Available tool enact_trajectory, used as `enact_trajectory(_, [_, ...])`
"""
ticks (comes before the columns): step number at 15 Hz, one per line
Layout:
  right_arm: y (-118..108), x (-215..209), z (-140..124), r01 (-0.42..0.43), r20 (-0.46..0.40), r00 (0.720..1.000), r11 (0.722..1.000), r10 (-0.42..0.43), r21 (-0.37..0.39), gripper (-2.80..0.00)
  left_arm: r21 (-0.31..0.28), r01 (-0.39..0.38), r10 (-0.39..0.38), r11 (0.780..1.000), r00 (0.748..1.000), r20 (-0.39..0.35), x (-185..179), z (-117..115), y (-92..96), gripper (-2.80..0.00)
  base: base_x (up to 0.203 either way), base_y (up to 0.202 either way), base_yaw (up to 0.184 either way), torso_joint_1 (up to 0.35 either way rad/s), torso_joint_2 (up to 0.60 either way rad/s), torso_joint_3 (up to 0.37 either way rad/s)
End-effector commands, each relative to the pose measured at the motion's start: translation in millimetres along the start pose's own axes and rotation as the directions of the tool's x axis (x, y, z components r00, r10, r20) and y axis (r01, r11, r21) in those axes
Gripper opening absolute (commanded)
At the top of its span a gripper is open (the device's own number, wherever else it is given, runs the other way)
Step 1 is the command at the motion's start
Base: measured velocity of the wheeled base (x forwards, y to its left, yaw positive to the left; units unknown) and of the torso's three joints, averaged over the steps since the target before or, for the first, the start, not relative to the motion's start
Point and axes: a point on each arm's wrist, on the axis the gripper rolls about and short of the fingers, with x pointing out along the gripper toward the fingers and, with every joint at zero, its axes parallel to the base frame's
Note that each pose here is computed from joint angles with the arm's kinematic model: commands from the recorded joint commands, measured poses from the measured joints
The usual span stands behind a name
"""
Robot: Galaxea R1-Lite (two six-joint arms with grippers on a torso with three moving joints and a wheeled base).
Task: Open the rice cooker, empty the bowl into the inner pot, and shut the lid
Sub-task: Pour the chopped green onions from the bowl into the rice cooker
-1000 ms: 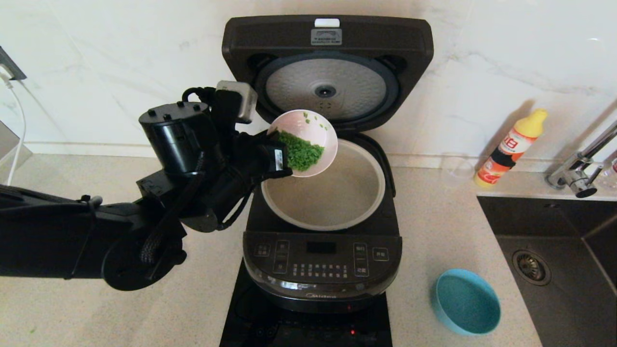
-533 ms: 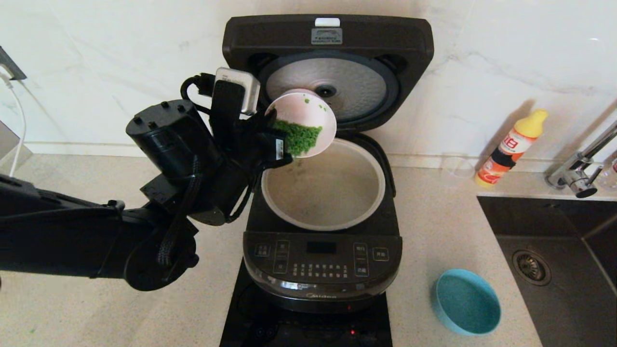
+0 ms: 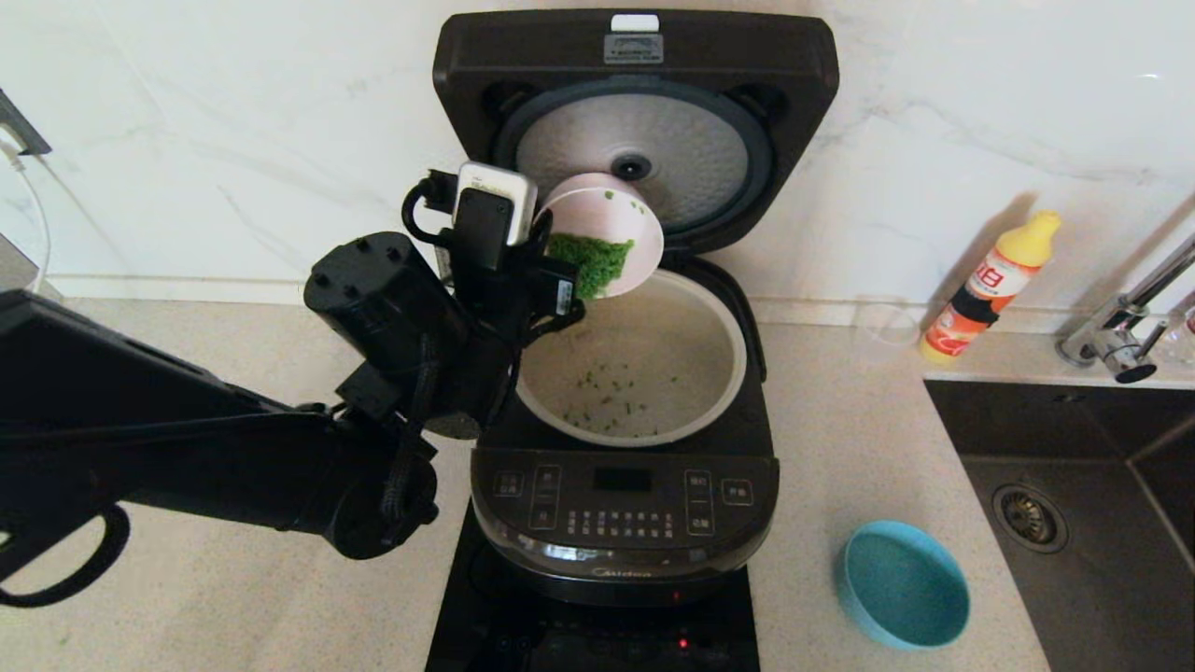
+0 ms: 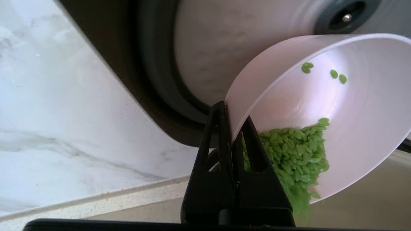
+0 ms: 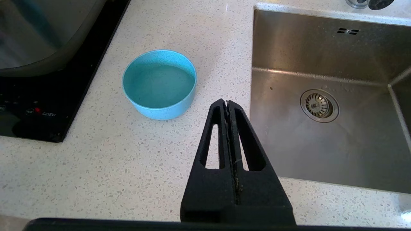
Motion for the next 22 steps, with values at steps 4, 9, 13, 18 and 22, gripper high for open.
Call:
enact_trajectory(4, [0.0,0.0,0.0,0.0,0.0,1.0,1.0,0.0,0.0,-2.8,0.031,0.005,-0.006,1.0,1.0,0.014,-10.6,-17.3,-7.0,-2.8,0.0,0.0,0.0,0.0,0.0,0.0])
enact_trajectory(9, [0.0,0.0,0.0,0.0,0.0,1.0,1.0,0.0,0.0,-2.8,0.056,0.039,-0.04,0.998,0.999,0.028,-13.0,-16.8,-8.0,-2.8,0.0,0.0,0.0,0.0,0.0,0.0])
enact_trajectory(13, [0.0,0.0,0.0,-0.001,0.0,1.0,1.0,0.001,0.0,-2.8,0.027,0.019,-0.022,0.999,0.992,0.12,-4.7,8.2,0.2,-2.8,0.0,0.0,0.0,0.0,0.0,0.0])
enact_trajectory(18, [0.0,0.0,0.0,0.0,0.0,1.0,1.0,0.0,0.0,-2.8,0.026,0.025,-0.028,0.999,0.992,0.12,-10.7,13.0,3.3,-2.8,0.0,0.0,0.0,0.0,0.0,0.0])
enact_trajectory(22, [0.0,0.0,0.0,0.0,0.0,1.0,1.0,0.0,0.0,-2.8,0.001,-0.006,0.006,1.0,0.982,0.186,-5.5,33.8,11.2,-2.8,0.0,0.0,0.0,0.0,0.0,0.0])
